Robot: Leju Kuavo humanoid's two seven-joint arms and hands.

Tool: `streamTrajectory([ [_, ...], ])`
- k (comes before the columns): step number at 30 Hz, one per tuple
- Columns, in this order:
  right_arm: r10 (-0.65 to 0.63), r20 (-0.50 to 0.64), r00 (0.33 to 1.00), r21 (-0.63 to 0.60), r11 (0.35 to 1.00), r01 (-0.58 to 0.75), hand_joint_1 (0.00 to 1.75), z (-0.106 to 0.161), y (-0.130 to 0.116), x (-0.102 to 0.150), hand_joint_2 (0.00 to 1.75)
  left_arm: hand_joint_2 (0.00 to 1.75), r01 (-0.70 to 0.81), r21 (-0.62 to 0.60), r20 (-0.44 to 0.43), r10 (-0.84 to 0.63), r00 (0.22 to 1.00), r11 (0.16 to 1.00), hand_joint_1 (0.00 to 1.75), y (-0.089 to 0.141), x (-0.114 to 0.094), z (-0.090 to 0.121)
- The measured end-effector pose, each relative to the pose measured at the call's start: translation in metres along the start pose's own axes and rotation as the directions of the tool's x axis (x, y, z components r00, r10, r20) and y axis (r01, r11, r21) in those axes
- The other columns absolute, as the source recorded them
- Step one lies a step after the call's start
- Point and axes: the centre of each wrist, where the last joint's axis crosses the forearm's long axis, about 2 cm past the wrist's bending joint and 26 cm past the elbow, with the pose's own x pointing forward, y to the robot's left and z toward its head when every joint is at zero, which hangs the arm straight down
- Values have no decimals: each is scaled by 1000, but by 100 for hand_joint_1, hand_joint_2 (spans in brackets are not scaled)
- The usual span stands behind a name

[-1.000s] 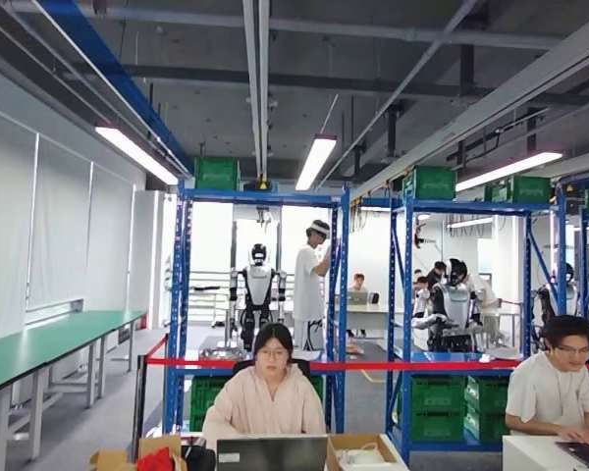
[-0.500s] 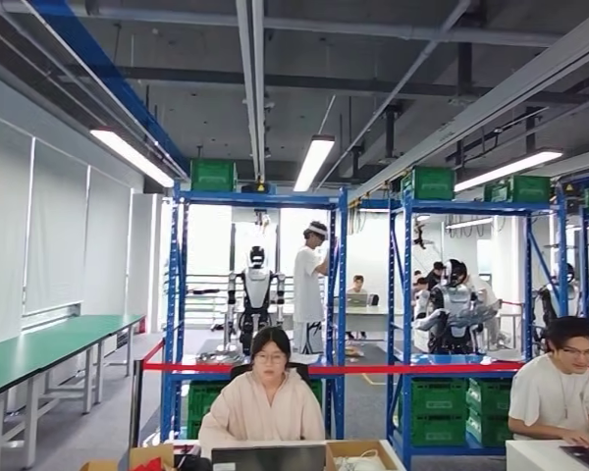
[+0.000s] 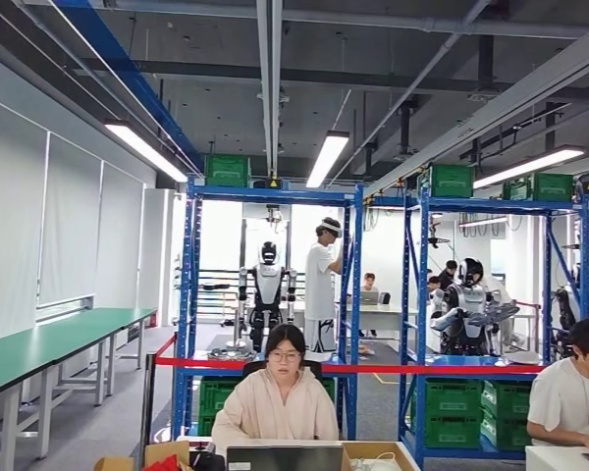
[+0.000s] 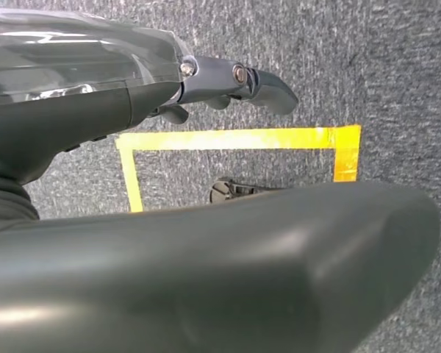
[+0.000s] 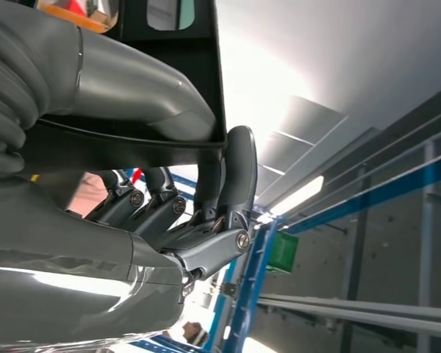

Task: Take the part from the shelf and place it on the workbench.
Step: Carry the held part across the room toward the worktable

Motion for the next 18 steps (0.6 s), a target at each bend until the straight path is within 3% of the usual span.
streamTrajectory([
  [18, 77, -94, 993, 41, 996, -73, 175, -8, 0, -18, 175, 0, 12, -30, 6, -12, 1000, 999, 0, -4, 1, 0],
])
